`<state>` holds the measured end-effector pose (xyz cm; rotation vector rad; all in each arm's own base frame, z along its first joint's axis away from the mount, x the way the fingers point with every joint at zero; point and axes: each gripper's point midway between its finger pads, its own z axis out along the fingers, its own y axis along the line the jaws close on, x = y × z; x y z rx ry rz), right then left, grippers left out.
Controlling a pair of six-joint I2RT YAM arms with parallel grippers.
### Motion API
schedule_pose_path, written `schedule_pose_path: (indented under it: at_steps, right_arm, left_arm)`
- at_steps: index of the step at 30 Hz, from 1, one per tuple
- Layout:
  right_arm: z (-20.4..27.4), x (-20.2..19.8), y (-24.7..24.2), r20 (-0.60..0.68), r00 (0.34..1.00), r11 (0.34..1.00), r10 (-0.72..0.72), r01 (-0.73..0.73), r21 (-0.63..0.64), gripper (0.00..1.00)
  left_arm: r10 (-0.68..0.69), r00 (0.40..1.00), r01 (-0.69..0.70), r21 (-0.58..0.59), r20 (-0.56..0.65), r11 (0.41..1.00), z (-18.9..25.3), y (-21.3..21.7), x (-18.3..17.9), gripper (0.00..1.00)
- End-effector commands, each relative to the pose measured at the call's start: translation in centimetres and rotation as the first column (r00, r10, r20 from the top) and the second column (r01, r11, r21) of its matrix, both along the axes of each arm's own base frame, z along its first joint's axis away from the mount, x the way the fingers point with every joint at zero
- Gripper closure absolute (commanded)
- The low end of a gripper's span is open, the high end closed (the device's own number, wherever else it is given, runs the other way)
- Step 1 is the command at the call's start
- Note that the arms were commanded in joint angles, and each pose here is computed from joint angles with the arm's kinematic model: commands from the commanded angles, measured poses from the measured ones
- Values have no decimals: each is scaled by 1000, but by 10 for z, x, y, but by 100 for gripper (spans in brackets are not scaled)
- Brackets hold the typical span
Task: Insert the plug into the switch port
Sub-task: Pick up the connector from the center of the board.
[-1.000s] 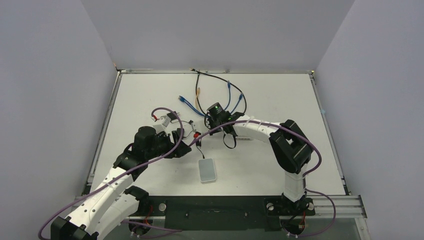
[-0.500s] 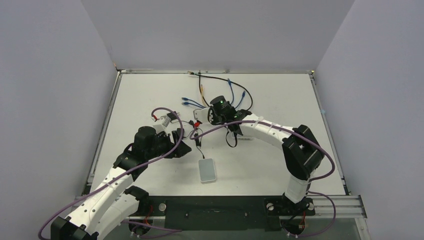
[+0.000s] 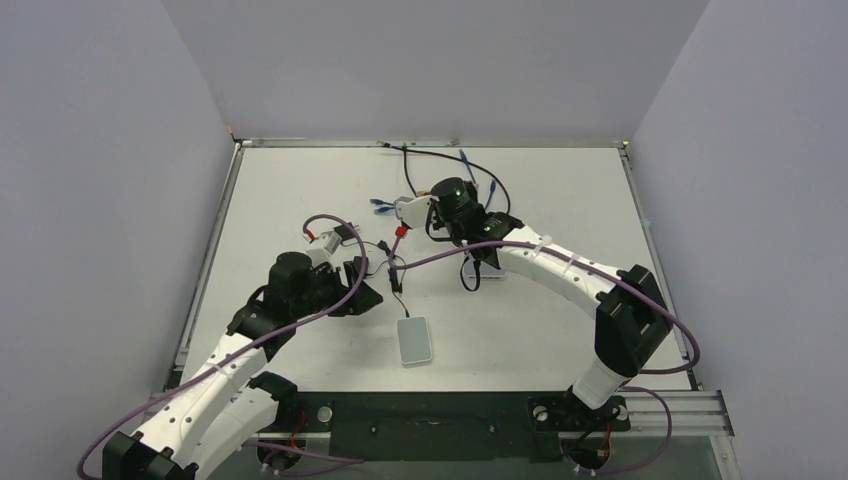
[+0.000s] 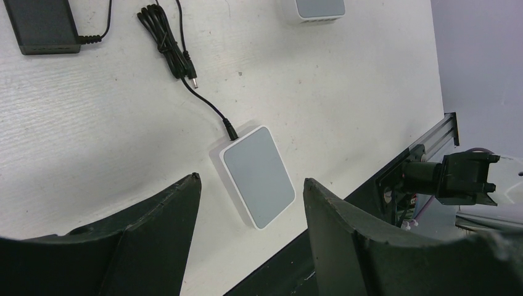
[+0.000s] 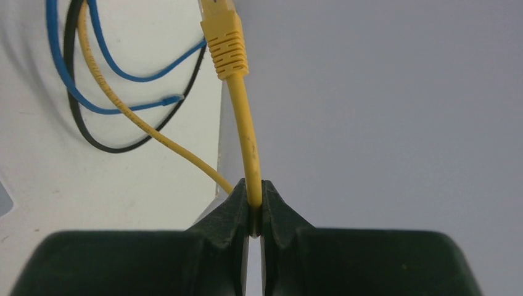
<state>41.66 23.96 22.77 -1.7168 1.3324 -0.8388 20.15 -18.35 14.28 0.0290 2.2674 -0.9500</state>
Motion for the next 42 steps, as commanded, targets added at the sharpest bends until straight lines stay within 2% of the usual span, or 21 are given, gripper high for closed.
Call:
schedule_pose_path:
  at_steps: [1,8,16,20,26,30,34,42]
  right_arm:
    - [76,-4,-15,156,986,999,-53,53,5,100]
    - [137,-14,-34,264,960,994,-93,106,-33,100]
    - [180,-37,-67,324,933,983,-156,180,-46,100]
    - [194,-51,-80,344,922,978,-178,203,-38,100]
    - [187,-77,-93,279,943,977,-179,203,-62,100]
    - [174,-100,-90,237,958,986,-162,167,-1,100]
    - [153,-121,-82,175,978,986,-110,85,144,100]
    - [99,-151,-73,33,998,926,-52,36,376,100]
  left_arm:
    - [-6,999,6,-27,33,1000,12,-3,6,41]
    - [-11,999,12,-29,33,1000,12,-3,5,41]
    - [-10,999,12,-40,52,999,16,-3,5,41]
    - [-13,998,16,-46,57,999,18,-4,5,41]
    - [-21,998,25,-62,61,998,21,-6,4,41]
    - [-31,997,37,-88,69,995,27,-9,4,38]
    - [-47,996,56,-123,74,991,37,-13,2,32]
    - [-100,988,125,-237,117,963,69,-28,-3,33]
